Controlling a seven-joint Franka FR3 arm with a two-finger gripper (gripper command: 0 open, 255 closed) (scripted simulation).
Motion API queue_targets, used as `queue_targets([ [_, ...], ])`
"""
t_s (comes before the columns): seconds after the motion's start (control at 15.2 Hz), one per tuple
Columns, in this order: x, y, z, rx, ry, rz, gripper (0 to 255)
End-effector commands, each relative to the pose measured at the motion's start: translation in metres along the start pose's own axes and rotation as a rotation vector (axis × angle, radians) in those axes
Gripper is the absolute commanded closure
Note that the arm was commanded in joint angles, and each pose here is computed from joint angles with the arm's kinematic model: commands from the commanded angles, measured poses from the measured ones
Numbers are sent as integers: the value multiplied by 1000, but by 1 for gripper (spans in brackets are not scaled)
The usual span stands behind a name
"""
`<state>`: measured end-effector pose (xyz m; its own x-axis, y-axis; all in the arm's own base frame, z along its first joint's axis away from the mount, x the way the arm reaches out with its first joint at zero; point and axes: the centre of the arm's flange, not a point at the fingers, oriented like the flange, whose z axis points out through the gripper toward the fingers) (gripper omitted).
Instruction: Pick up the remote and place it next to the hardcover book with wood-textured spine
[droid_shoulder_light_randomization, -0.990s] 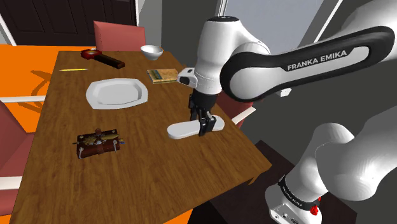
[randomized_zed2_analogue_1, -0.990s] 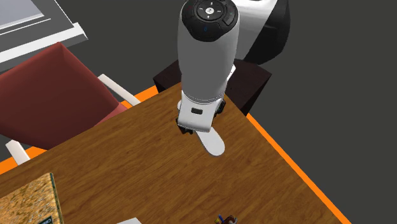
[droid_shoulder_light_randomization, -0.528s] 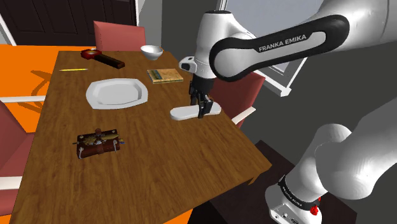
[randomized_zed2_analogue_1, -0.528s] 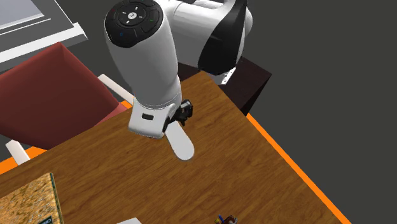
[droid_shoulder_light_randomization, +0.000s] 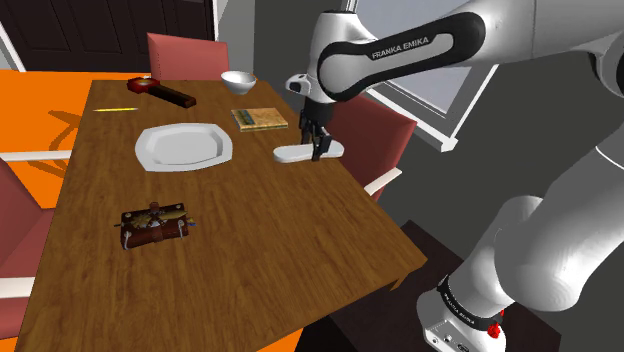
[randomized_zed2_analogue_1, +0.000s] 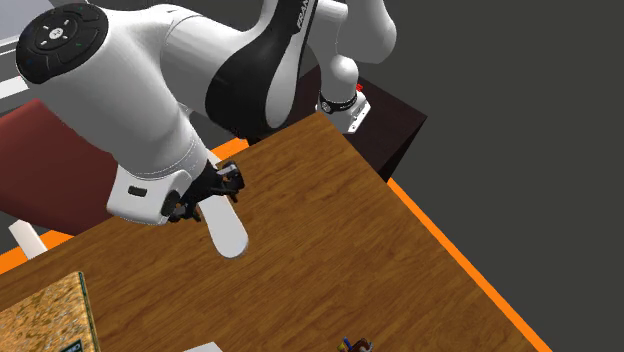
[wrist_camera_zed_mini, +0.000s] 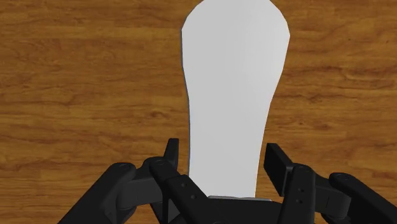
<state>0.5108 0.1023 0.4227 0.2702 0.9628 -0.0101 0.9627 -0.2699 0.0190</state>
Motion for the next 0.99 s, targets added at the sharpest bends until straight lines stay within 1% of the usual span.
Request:
queue_targets([
  [0.0, -12, 25, 1, -1, -1, -1, 255],
  [0.73, -74, 155, 3, -1, -1, -1, 255],
  [0.92, -73, 155, 19, -1, -1, -1, 255],
])
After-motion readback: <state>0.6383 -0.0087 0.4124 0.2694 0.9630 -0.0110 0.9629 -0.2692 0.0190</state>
